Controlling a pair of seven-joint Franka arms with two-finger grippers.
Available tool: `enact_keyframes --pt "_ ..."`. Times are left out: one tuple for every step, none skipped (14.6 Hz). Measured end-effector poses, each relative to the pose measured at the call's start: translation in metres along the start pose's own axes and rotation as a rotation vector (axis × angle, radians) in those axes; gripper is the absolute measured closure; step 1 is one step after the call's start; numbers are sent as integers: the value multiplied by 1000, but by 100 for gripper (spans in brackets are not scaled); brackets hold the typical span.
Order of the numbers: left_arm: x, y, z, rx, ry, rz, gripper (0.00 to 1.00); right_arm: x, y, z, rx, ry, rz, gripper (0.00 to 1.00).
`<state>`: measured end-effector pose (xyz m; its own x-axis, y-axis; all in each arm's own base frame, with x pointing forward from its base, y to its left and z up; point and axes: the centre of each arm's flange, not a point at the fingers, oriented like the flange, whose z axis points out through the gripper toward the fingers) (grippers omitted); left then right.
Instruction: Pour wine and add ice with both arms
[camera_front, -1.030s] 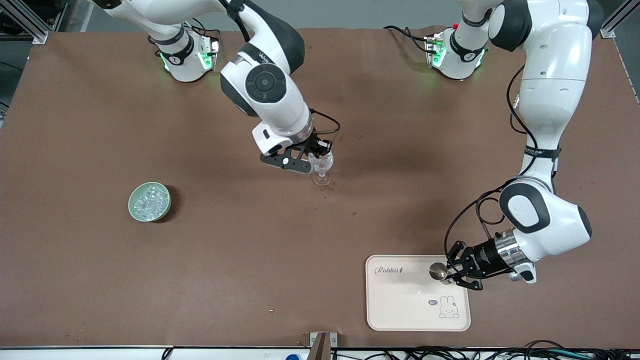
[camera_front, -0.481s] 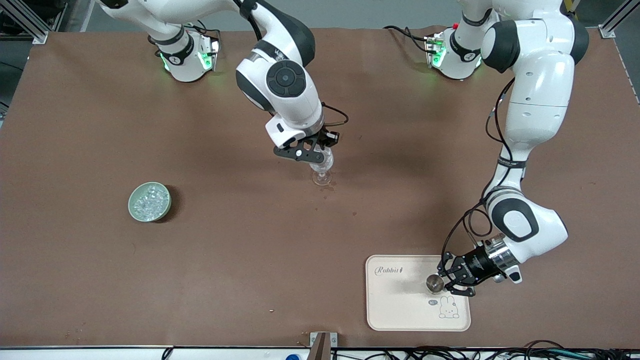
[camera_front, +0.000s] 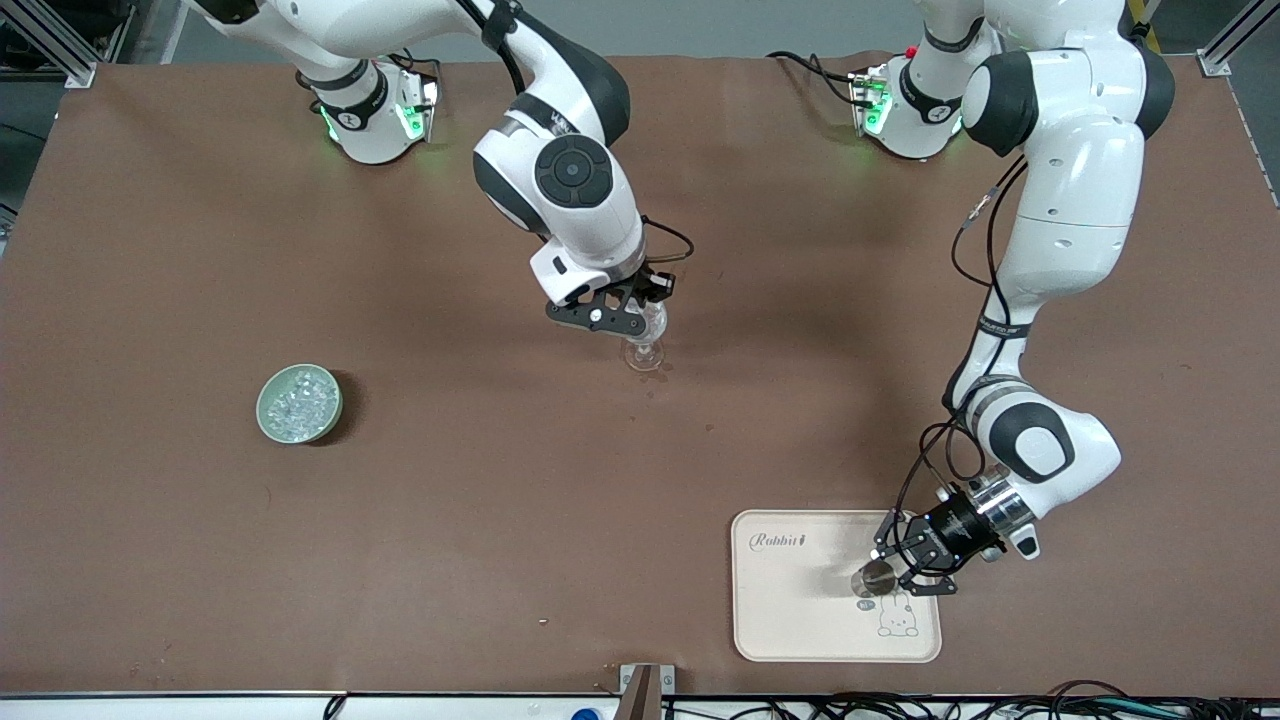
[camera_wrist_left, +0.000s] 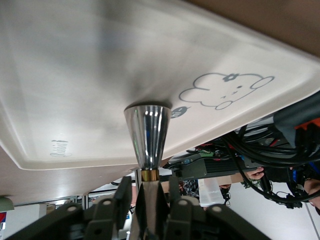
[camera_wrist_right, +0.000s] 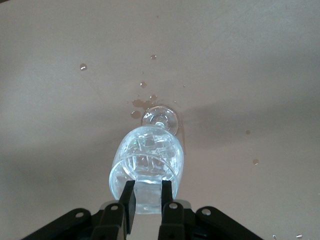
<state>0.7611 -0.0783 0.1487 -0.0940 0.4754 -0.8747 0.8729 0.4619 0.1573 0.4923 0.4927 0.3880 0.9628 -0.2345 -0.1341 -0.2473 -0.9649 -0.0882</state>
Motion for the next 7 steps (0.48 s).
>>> enact_keyframes --pt "2 1 -2 -1 2 -3 44 0 0 0 0 0 0 75" --pt "4 1 -2 -2 3 -5 36 0 0 0 0 1 0 75" --pt "4 1 -2 -1 3 -6 26 0 0 0 0 1 0 75" --pt "4 0 -2 -1 3 -6 18 1 0 0 0 1 1 75" --pt "3 1 -4 -3 3 -5 8 1 0 0 0 1 1 75" --pt "2 4 -7 -9 6 -2 0 1 0 1 -1 0 1 75" --pt "2 9 -14 -14 16 11 0 1 0 2 -2 -1 1 75"
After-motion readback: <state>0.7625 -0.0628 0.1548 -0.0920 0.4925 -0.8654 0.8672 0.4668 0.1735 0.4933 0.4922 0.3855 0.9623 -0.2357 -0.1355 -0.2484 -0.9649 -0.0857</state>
